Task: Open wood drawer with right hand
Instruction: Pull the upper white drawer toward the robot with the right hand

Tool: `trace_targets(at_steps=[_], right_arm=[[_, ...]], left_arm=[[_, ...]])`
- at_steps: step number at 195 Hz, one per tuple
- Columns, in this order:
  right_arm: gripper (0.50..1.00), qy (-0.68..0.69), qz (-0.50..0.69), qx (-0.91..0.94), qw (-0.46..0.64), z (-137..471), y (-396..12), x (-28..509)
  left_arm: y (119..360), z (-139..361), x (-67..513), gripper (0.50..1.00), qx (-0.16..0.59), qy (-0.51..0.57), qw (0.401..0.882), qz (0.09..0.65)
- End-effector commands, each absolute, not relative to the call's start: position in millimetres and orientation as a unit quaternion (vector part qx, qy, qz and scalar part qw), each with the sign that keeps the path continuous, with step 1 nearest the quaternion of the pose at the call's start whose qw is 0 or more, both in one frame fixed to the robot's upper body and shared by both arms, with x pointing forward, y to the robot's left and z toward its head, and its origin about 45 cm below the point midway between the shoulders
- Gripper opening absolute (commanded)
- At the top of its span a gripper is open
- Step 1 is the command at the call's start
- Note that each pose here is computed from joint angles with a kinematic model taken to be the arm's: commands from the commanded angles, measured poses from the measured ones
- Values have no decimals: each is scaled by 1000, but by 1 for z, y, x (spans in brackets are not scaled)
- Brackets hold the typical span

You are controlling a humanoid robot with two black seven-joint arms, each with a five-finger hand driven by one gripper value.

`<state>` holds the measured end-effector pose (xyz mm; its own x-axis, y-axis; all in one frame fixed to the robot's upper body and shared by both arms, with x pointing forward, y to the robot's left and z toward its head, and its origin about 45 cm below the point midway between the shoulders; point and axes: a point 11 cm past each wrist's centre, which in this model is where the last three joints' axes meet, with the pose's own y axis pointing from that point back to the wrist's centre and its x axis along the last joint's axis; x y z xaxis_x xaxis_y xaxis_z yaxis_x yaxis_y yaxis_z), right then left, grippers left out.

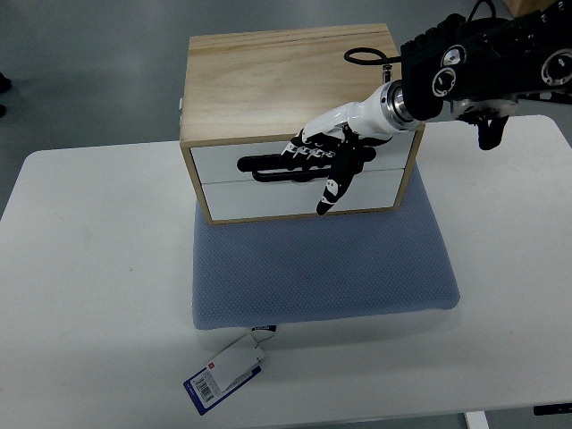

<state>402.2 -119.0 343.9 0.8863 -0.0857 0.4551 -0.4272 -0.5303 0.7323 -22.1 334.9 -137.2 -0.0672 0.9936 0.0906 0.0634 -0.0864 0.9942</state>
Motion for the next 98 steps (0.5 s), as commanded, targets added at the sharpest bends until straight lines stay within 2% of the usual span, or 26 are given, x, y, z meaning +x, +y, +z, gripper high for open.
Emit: trace_targets(at_steps=[1,98], right_arm=[[921,-144,182,856,463,342,-119,401],[924,-102,156,865,466,346,-124,389]], left_arm=[[335,-137,-22,1000,519,509,444,524],[335,-137,-22,1000,519,509,444,524]])
